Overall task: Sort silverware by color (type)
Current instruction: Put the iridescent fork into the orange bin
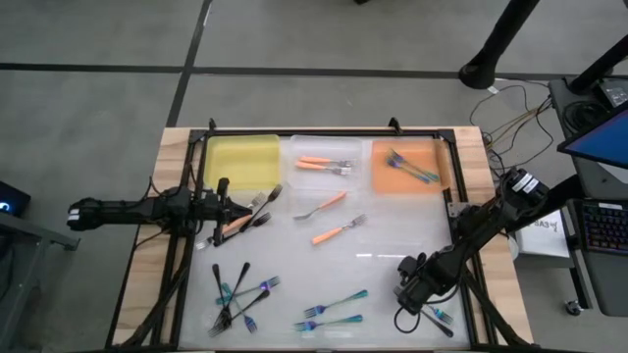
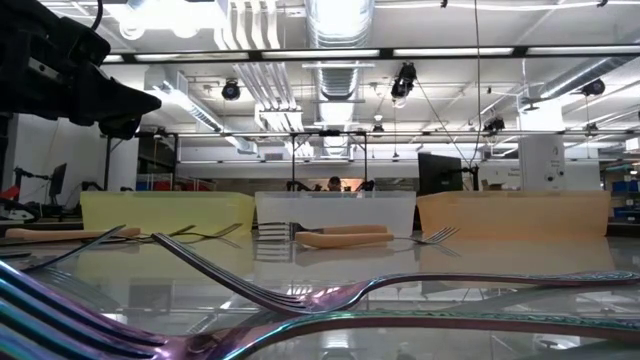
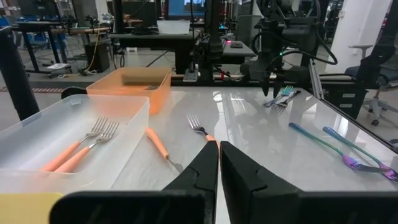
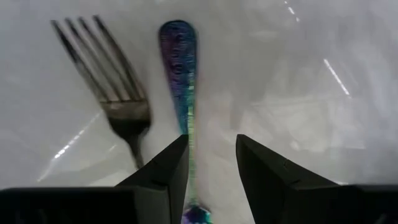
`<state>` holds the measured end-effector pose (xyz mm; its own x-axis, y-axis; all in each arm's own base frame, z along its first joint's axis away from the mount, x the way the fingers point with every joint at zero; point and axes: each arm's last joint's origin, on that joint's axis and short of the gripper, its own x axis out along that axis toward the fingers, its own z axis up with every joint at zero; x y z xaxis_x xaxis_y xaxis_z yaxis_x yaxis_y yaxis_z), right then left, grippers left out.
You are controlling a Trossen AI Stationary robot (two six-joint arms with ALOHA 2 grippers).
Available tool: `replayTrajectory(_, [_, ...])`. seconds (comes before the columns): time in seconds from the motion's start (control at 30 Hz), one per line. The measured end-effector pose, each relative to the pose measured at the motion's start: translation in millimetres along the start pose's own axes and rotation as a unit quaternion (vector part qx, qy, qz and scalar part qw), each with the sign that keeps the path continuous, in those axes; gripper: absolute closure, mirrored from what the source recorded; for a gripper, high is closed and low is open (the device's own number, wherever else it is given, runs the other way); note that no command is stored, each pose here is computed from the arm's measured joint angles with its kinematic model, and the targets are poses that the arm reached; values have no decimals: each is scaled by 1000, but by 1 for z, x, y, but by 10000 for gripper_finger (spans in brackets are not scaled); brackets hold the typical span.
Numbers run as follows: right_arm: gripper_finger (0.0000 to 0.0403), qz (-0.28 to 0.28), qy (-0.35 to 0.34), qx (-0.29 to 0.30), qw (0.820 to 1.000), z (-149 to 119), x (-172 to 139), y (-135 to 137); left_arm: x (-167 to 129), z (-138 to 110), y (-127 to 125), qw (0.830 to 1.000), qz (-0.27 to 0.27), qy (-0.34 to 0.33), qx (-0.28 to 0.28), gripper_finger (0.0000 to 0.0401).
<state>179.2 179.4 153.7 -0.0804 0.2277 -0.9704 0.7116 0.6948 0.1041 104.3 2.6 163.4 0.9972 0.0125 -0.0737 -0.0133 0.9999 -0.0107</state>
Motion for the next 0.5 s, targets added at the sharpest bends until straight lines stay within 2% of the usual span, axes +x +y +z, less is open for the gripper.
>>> replayTrajectory(0.2, [282, 28, -7, 17, 999, 0, 0, 6, 0, 0, 0, 1000, 0, 0, 0, 401])
replayTrajectory(0.5, [284, -3, -6, 26, 1000, 3, 16, 8, 0, 0, 0, 1000, 0, 0, 0, 401])
